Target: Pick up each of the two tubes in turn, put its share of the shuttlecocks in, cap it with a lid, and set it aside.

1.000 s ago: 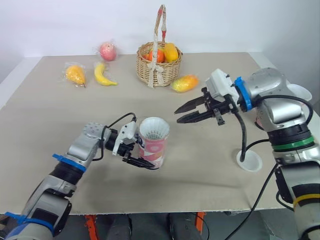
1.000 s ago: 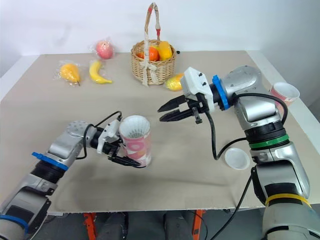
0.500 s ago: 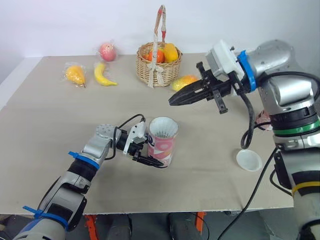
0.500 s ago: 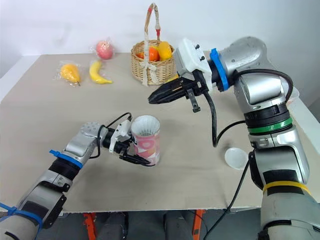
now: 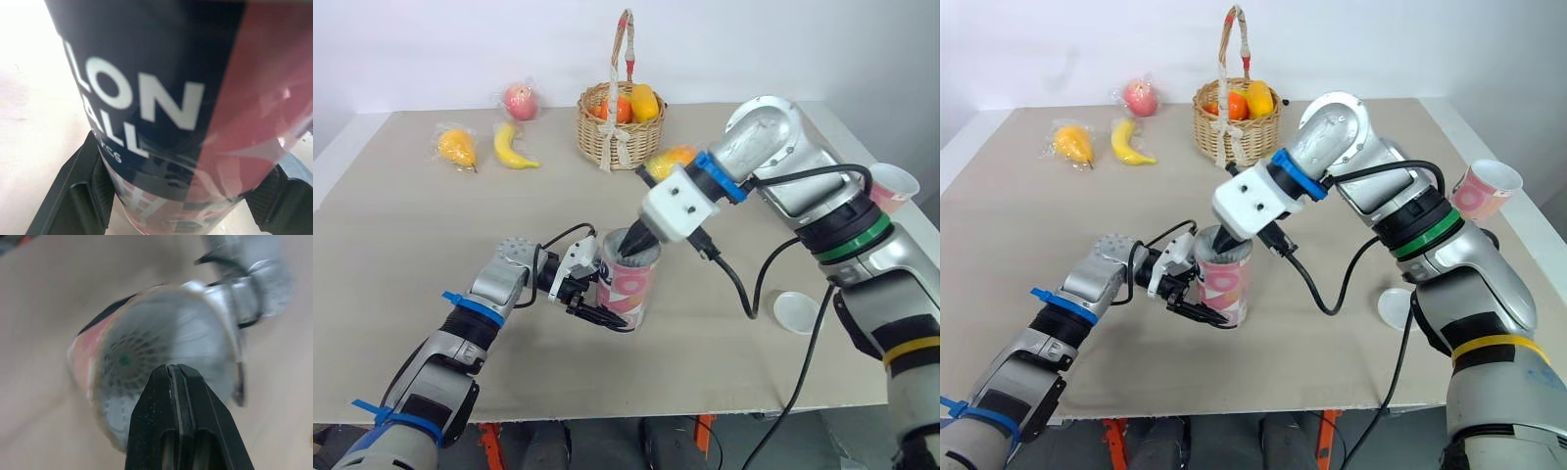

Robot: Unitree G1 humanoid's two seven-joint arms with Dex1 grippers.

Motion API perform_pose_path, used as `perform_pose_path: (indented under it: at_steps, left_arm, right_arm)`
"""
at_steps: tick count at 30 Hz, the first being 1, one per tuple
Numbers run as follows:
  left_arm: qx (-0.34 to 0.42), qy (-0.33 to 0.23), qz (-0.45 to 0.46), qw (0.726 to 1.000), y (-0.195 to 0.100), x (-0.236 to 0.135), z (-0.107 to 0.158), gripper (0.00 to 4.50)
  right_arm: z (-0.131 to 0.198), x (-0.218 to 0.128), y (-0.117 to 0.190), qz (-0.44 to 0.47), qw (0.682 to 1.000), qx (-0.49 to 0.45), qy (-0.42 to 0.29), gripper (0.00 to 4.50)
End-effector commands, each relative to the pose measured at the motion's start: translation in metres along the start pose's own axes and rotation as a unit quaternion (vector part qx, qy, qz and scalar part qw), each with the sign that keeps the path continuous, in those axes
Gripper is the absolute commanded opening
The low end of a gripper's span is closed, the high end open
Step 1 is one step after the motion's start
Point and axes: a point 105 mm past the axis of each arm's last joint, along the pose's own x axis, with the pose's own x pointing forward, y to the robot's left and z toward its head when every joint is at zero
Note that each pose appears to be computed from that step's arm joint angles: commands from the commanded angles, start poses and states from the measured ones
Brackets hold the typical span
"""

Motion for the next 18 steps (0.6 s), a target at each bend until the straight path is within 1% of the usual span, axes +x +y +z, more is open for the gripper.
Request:
perform_pose_path:
  at_steps: [1, 6, 11, 15, 18]
  left_arm:
    - [-0.022, 0.028, -0.002, 0.999, -0.004, -0.008, -0.012, 3.07]
    - [-0.022, 0.030, -0.002, 0.999, -0.005, -0.009, -0.012, 3.07]
    - [-0.022, 0.028, 0.002, 0.999, -0.005, -0.010, -0.012, 3.07]
    - [-0.023, 0.026, 0.005, 0.999, -0.006, -0.010, -0.012, 3.07]
    - [-0.023, 0.026, 0.006, 0.999, -0.007, -0.010, -0.013, 3.07]
  right_arm:
    - [-0.002, 0.009, 0.010, 0.065, 0.997, -0.032, 0.018, 0.09]
    - [-0.009, 0.030, 0.005, 0.097, 0.993, -0.053, 0.031, 0.09]
    - [-0.009, 0.037, 0.003, 0.103, 0.992, -0.069, 0.034, 0.09]
    - [-0.004, 0.032, 0.000, 0.092, 0.994, -0.061, 0.020, 0.09]
    - [0.004, 0.014, -0.011, 0.055, 0.998, -0.034, -0.008, 0.09]
